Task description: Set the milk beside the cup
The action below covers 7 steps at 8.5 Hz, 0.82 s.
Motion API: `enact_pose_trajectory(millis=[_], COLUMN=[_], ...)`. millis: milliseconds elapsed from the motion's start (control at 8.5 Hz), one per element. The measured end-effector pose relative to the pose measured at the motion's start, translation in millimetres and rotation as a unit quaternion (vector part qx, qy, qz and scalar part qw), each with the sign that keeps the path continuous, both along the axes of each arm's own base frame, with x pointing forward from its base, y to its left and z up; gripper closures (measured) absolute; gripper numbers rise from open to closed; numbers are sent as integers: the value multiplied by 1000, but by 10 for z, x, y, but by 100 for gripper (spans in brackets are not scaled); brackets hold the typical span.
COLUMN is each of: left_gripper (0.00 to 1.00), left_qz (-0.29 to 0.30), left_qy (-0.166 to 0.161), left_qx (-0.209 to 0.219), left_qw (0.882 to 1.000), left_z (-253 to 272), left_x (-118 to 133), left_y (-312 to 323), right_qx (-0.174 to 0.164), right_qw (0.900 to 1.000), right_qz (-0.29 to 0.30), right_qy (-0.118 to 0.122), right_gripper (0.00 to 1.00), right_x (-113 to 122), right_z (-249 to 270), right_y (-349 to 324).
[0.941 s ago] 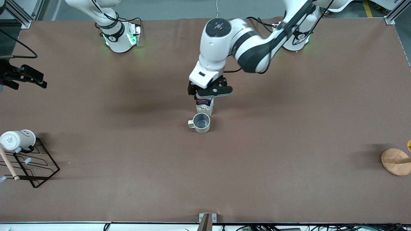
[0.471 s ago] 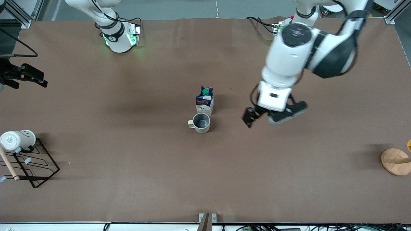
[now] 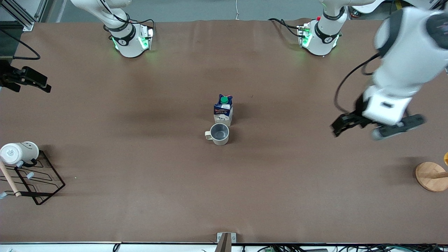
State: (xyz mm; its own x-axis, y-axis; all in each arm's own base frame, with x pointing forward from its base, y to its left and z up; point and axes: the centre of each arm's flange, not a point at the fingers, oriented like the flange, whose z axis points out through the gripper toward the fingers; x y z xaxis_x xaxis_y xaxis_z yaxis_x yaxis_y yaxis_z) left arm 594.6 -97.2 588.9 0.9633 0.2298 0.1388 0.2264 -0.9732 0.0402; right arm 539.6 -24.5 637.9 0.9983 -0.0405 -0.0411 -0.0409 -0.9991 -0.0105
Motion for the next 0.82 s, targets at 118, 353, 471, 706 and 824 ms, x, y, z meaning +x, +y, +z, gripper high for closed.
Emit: enact_pose_trajectory(millis=[118, 353, 471, 706, 824], left_gripper=[0, 0, 0, 0, 0], left_qz=[-36, -75, -112, -141, -141], left_qy=[15, 23, 17, 15, 25], left_qx=[3, 4, 9, 7, 5], left_qw=[999, 997, 993, 990, 990], left_z=[200, 481, 546, 577, 569], left_x=[-151, -414, -442, -446, -470], left_y=[393, 817, 824, 959, 972], right_qx=[0, 0, 0, 0, 0], right_qw=[1000, 1000, 1000, 1000, 1000], right_qz=[0, 0, 2, 7, 7], right_qy=[0, 0, 1, 2, 3], right_gripper=[0, 0, 0, 0, 0], right_x=[1, 1, 3, 6, 8], right_z=[1, -1, -6, -24, -34], right_y=[8, 12, 35, 83, 87])
